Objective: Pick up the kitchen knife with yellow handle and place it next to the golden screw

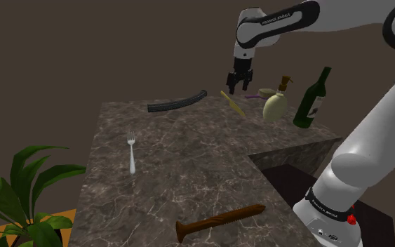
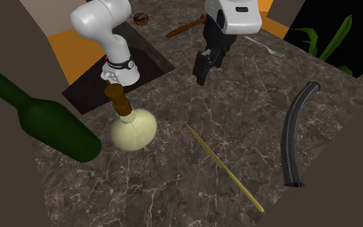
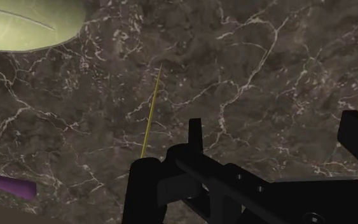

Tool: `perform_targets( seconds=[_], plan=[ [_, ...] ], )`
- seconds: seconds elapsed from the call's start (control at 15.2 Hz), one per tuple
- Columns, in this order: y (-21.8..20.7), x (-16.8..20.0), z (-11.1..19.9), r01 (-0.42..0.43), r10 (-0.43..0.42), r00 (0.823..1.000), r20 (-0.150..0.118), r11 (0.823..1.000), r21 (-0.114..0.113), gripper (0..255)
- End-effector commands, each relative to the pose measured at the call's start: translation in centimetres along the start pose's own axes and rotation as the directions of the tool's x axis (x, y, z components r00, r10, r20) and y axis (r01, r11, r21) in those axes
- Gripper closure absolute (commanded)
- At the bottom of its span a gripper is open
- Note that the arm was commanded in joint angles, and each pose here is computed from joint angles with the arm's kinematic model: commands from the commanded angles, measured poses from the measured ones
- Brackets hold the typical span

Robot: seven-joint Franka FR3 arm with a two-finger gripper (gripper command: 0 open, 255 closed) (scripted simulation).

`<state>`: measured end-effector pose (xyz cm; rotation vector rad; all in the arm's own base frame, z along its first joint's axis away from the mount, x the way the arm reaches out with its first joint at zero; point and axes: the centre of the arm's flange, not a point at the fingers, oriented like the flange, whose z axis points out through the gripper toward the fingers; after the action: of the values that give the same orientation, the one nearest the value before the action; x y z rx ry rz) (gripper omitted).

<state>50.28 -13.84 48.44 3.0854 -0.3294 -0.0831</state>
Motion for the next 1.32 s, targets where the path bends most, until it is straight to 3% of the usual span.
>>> perform_targets(
  seconds=[0.0, 0.46, 0.92, 1.25],
  plan=[
    [1.4, 2.0, 1.2, -0.037, 0.037, 0.999, 0.006, 0.999, 0.001, 0],
    [6.9, 8.4, 5.5, -0.165, 0.164, 0.986, 0.026, 0.986, 0.005, 0],
    [13.2, 14.0, 10.0, -0.289, 0.288, 0.956, 0.048, 0.957, 0.007, 0],
    [13.9, 14.5, 12.6, -0.303, 0.302, 0.952, 0.050, 0.953, 0.007, 0]
  ],
)
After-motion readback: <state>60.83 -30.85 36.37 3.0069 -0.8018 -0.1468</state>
